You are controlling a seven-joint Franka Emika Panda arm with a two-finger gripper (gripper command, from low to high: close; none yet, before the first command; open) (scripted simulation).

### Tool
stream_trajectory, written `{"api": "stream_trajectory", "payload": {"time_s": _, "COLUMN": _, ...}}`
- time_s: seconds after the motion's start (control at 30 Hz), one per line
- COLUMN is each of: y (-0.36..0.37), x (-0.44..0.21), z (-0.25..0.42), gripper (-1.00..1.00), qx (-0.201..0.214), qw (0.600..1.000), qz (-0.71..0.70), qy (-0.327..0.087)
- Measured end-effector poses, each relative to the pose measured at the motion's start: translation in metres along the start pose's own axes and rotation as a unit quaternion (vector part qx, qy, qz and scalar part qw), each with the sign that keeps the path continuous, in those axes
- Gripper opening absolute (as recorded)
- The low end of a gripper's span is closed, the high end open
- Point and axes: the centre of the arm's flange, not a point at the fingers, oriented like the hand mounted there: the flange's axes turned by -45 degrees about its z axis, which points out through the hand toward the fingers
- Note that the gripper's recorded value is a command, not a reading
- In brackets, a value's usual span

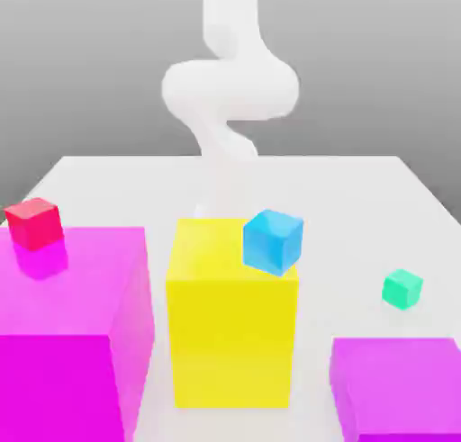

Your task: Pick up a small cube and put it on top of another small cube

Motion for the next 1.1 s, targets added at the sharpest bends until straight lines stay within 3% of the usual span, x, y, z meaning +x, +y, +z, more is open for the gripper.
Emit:
{"api": "stream_trajectory", "payload": {"time_s": 0.2, "y": -0.104, "x": -0.041, "z": 0.118, "gripper": 0.0, "qx": 0.066, "qw": 0.966, "qz": -0.238, "qy": -0.074}}
{"api": "stream_trajectory", "payload": {"time_s": 0.4, "y": -0.204, "x": -0.123, "z": 0.197, "gripper": 0.0, "qx": 0.143, "qw": 0.871, "qz": -0.453, "qy": -0.121}}
{"api": "stream_trajectory", "payload": {"time_s": 0.6, "y": -0.285, "x": -0.239, "z": 0.24, "gripper": 0.0, "qx": 0.227, "qw": 0.72, "qz": -0.639, "qy": -0.146}}
{"api": "stream_trajectory", "payload": {"time_s": 0.8, "y": -0.339, "x": -0.376, "z": 0.244, "gripper": 0.0, "qx": 0.313, "qw": 0.513, "qz": -0.786, "qy": -0.143}}
{"api": "stream_trajectory", "payload": {"time_s": 0.83, "y": -0.342, "x": -0.391, "z": 0.247, "gripper": 0.0, "qx": 0.321, "qw": 0.493, "qz": -0.796, "qy": -0.142}}
{"api": "stream_trajectory", "payload": {"time_s": 1.03, "y": -0.344, "x": -0.432, "z": 0.288, "gripper": 0.0, "qx": 0.329, "qw": 0.481, "qz": -0.8, "qy": -0.144}}
{"api": "stream_trajectory", "payload": {"time_s": 1.07, "y": -0.344, "x": -0.438, "z": 0.293, "gripper": -1.0, "qx": 0.328, "qw": 0.48, "qz": -0.8, "qy": -0.145}}
{"api": "stream_trajectory", "payload": {"time_s": 1.1, "y": -0.344, "x": -0.438, "z": 0.293, "gripper": -1.0, "qx": 0.328, "qw": 0.48, "qz": -0.8, "qy": -0.145}}
